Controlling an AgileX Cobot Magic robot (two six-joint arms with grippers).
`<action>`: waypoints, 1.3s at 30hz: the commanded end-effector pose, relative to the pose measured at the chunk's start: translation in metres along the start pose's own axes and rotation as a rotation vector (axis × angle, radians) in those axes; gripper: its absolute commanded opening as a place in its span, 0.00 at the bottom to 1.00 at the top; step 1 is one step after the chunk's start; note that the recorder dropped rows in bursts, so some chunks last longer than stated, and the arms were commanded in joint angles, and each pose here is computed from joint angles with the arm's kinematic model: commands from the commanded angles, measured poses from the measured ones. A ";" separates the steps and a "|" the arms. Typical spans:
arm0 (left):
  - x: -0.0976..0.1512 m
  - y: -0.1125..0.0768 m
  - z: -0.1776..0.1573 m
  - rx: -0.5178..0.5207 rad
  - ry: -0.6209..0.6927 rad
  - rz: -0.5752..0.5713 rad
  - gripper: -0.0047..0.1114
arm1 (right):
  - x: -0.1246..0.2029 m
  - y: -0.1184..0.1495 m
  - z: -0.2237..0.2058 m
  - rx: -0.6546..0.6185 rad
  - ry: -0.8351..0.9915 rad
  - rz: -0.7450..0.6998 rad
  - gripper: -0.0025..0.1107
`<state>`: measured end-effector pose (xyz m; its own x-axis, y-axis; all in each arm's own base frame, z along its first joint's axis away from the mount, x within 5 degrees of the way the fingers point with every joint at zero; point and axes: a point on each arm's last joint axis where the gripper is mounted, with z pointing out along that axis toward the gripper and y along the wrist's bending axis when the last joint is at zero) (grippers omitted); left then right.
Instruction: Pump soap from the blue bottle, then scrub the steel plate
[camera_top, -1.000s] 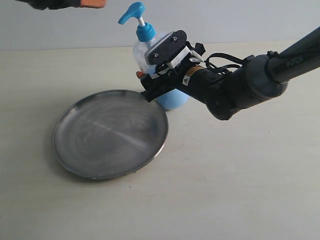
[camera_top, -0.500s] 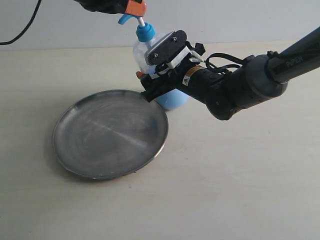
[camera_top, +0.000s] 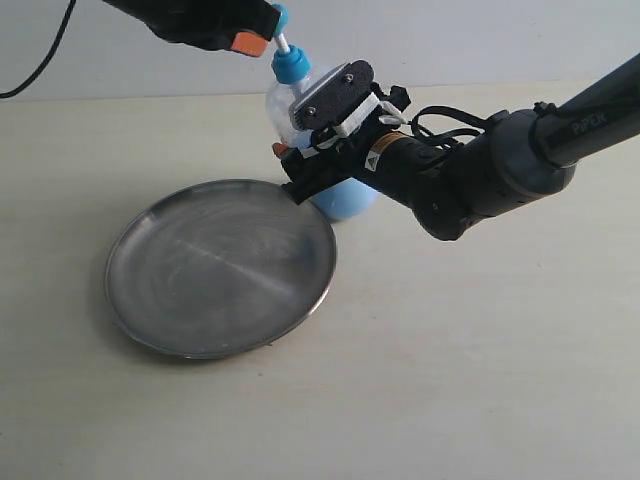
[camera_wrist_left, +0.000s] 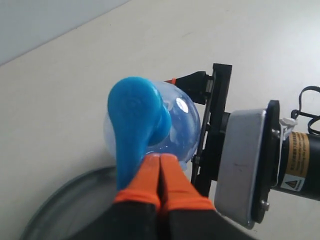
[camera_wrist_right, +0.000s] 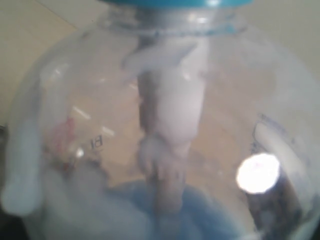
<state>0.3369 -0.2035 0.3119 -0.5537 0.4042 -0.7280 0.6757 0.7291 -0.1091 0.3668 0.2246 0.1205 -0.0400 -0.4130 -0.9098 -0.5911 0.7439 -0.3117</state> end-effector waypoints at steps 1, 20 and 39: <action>-0.004 0.000 0.000 -0.008 -0.021 -0.004 0.04 | -0.023 -0.006 -0.003 0.035 -0.136 -0.014 0.02; -0.019 -0.002 -0.029 -0.069 -0.141 0.030 0.04 | -0.024 -0.006 -0.003 0.036 -0.141 -0.013 0.02; -0.033 0.008 0.005 -0.072 -0.144 0.026 0.04 | -0.024 -0.006 -0.003 0.038 -0.144 -0.012 0.02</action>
<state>0.3626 -0.2101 0.3305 -0.4540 0.3388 -0.8241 0.6417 0.7659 -0.0386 0.3668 0.2246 0.1205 -0.0400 -0.4130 -0.9098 -0.5911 0.7439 -0.3117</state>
